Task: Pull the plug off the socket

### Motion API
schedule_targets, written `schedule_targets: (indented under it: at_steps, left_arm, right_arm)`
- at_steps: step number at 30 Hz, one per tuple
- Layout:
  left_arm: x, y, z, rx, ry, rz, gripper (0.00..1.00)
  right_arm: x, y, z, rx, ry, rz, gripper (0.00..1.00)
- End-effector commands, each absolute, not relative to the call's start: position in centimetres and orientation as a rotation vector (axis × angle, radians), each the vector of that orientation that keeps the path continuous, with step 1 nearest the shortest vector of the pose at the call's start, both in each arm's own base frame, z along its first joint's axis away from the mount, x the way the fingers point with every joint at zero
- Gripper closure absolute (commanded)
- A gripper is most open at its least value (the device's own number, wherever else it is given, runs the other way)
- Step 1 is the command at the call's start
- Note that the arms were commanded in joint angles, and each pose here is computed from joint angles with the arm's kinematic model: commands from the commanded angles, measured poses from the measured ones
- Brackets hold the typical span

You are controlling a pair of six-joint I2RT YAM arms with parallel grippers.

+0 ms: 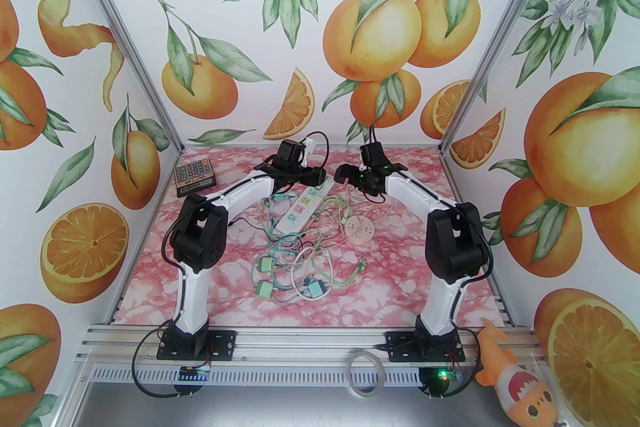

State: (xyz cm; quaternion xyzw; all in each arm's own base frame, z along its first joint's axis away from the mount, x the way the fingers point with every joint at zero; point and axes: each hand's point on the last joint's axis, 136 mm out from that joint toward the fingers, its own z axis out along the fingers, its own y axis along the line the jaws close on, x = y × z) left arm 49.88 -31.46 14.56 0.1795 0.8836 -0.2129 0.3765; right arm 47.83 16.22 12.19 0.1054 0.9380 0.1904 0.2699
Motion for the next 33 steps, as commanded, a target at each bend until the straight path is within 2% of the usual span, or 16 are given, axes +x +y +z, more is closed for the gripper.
schedule_targets:
  at_steps: [1, 12, 21, 26, 29, 33]
  left_arm:
    - [50.4, -33.0, 16.2, 0.523, 2.226, -0.585, 0.25]
    - [51.2, -33.8, 9.7, 0.611, 2.352, -0.524, 0.31]
    - [52.1, -34.1, 7.6, 0.639, 2.377, -0.492, 0.48]
    - [52.1, -34.1, 7.4, 0.641, 2.381, -0.492, 0.74]
    - [51.7, -34.0, 7.6, 0.641, 2.386, -0.494, 0.75]
    - [51.1, -33.9, 8.2, 0.631, 2.382, -0.504, 0.74]
  right_arm:
    - [48.6, 16.4, 12.1, 0.292, 2.526, 0.53, 0.0]
    - [48.6, 16.6, 12.5, 0.284, 2.525, 0.543, 0.0]
    - [48.6, 16.7, 12.6, 0.286, 2.526, 0.555, 0.0]
    - [49.0, 17.4, 12.4, 0.289, 2.529, 0.598, 0.0]
    - [49.5, 18.4, 11.9, 0.294, 2.542, 0.665, 0.02]
    - [50.3, 19.7, 10.9, 0.309, 2.567, 0.744, 0.12]
